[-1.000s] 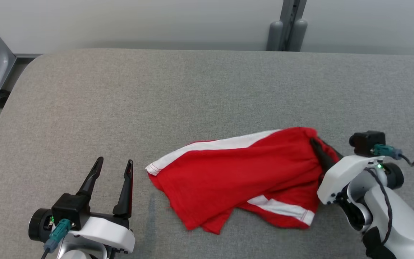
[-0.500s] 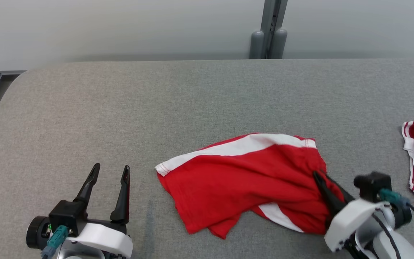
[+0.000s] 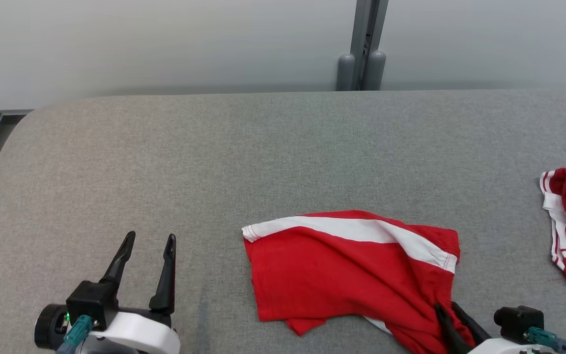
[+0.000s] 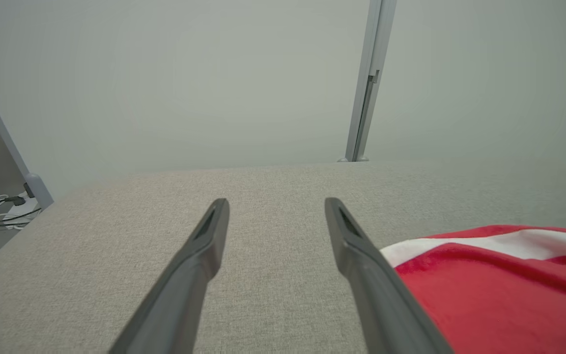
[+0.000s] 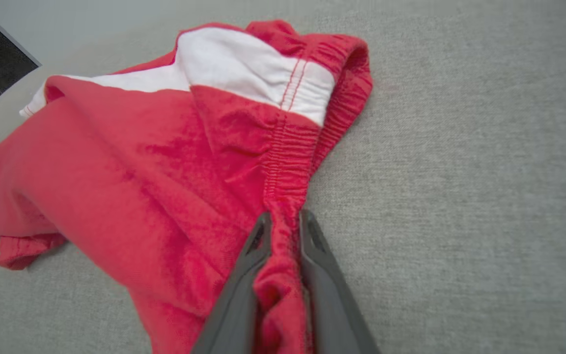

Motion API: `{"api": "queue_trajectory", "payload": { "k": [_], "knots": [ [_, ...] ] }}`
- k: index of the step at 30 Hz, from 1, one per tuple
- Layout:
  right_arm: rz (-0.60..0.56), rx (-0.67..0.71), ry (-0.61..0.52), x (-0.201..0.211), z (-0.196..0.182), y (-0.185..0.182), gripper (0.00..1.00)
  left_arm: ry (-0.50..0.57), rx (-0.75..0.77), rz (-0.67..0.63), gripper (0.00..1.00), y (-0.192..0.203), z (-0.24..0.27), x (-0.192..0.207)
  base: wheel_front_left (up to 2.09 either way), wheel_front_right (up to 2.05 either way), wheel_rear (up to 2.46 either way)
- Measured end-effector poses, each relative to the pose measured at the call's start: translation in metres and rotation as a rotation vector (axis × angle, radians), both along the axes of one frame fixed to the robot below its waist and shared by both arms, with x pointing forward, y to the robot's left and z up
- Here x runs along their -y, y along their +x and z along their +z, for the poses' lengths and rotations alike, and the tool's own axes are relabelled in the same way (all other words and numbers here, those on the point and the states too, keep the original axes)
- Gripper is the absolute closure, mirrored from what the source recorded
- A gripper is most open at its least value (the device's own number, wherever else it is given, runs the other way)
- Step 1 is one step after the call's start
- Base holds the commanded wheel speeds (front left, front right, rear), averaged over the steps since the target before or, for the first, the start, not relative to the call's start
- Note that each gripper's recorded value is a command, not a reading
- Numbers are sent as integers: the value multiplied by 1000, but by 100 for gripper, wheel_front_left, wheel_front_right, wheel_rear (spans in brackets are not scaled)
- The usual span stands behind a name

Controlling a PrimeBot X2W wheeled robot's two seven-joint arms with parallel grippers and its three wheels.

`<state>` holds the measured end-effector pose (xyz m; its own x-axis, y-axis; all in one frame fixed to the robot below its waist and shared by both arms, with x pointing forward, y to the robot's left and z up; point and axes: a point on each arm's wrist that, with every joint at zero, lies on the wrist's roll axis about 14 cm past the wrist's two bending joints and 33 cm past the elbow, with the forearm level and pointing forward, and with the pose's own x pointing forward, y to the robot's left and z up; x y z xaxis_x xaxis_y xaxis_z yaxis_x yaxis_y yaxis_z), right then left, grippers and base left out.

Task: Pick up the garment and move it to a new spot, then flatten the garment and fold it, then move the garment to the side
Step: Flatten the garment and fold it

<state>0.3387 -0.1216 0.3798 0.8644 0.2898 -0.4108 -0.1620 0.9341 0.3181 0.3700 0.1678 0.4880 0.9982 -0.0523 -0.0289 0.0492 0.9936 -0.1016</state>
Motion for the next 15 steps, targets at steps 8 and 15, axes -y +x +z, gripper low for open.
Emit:
{"api": "queue_trajectory", "payload": {
  "k": [8,15],
  "knots": [
    [-57,214,-2,13,51,17,0,3,-15,22,0,-17,-2,-5,0,0,0],
    [-121,445,-63,36,116,24,0,15,0,46,0,-31,5,-11,0,0,0]
  ]
}}
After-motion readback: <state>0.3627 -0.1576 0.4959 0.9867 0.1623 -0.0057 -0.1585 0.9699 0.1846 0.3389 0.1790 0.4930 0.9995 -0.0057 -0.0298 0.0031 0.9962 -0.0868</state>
